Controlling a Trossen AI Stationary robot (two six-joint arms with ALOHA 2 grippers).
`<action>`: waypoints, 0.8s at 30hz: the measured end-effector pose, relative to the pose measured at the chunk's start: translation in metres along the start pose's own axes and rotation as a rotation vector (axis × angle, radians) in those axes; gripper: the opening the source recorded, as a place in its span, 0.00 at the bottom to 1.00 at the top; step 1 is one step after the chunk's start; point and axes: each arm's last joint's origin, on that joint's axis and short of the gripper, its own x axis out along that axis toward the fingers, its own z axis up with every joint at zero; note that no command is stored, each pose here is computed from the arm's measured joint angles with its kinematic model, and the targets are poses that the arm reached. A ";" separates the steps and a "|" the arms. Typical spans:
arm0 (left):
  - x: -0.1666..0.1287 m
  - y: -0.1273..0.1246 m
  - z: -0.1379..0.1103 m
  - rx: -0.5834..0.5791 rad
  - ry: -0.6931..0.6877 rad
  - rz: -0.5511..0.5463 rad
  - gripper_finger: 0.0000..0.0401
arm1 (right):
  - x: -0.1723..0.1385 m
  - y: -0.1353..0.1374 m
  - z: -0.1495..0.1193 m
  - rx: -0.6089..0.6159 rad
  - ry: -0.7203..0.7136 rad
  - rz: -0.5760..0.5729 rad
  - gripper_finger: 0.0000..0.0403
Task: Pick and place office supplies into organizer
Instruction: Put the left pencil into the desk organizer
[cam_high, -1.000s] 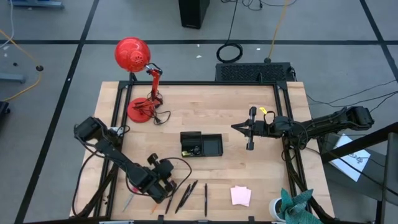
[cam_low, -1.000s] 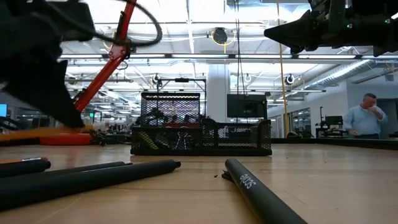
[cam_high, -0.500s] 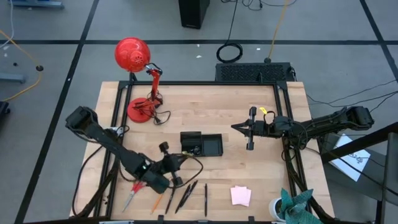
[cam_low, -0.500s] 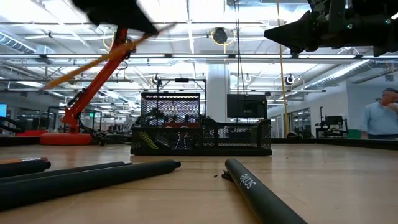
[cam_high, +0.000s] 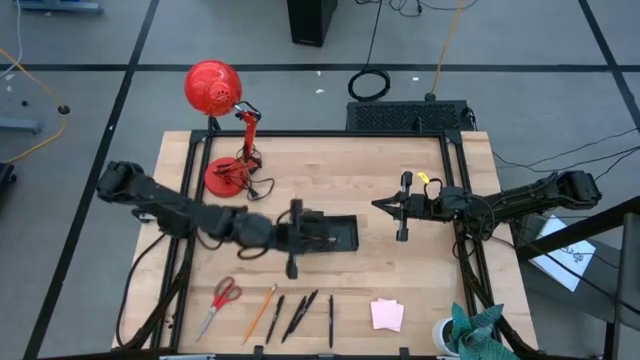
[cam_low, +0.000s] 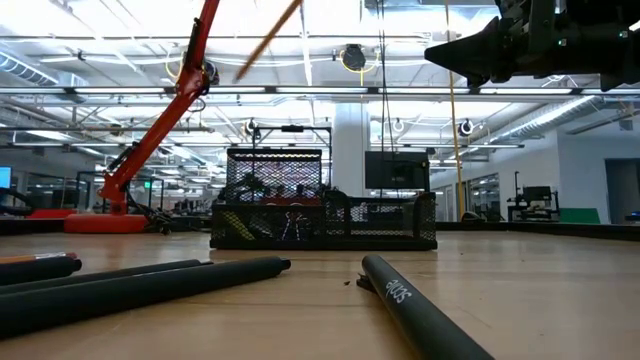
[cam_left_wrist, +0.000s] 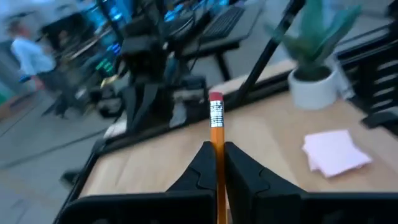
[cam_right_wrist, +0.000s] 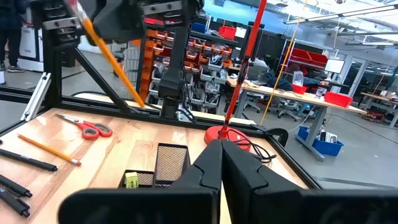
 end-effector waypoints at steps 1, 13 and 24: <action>0.002 0.008 -0.001 -0.007 -0.019 -0.019 0.02 | 0.000 0.000 0.000 0.000 0.000 0.000 0.00; 0.009 0.061 -0.047 -0.079 -0.238 -0.172 0.03 | 0.000 0.000 -0.001 -0.021 0.012 0.003 0.00; -0.014 0.069 -0.099 -0.238 -0.360 -0.085 0.06 | 0.000 0.000 -0.002 -0.025 0.016 0.003 0.00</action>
